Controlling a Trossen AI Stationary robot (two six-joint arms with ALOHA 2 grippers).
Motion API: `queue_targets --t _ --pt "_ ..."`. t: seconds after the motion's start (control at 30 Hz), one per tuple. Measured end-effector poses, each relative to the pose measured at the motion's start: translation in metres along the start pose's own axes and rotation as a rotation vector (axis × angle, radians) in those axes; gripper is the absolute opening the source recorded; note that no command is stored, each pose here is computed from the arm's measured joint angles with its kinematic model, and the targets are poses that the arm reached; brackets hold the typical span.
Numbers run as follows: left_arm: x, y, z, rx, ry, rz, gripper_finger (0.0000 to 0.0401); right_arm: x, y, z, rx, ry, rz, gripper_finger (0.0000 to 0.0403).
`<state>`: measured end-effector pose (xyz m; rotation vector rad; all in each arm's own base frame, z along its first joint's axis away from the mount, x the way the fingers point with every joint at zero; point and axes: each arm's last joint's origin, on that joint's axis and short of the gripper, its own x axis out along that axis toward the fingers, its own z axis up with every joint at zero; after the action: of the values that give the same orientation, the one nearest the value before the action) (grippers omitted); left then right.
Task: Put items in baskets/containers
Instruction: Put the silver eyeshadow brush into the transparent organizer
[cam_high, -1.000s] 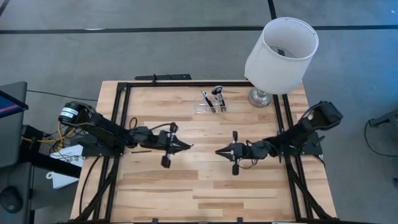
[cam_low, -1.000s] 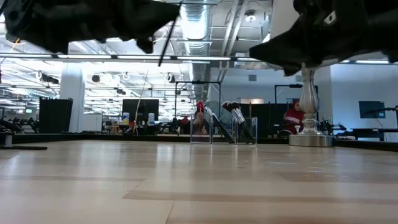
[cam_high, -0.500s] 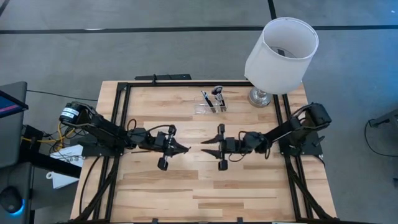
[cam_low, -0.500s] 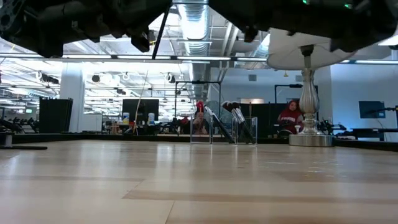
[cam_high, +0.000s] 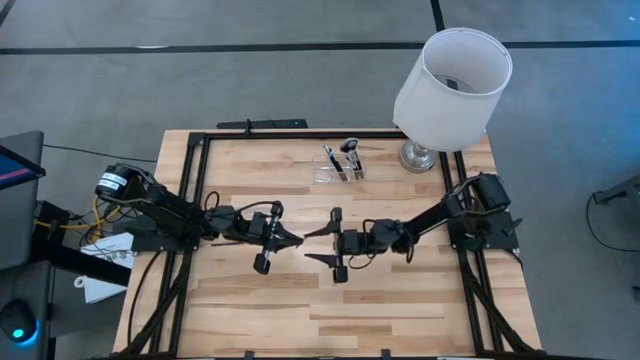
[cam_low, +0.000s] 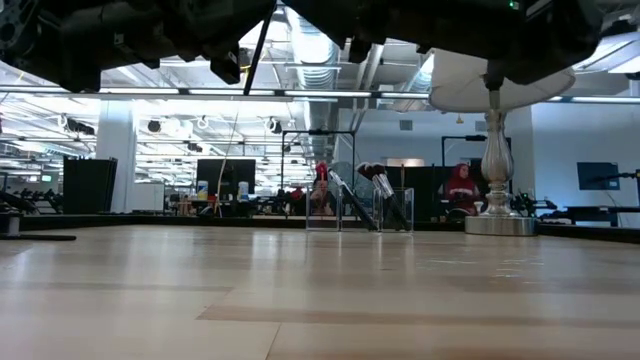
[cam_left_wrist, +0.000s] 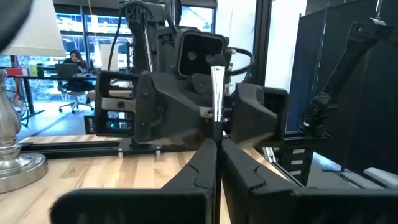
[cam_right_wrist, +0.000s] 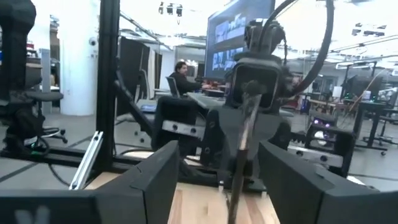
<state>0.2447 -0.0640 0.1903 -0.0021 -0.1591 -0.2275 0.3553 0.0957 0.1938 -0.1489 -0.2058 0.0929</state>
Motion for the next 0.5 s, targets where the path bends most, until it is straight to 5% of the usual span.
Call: queue_targets --t 0.5 --pt "0.000 0.000 -0.001 -0.002 0.009 0.000 0.0011 0.010 -0.015 0.008 0.010 -0.047 -0.043 0.0181"
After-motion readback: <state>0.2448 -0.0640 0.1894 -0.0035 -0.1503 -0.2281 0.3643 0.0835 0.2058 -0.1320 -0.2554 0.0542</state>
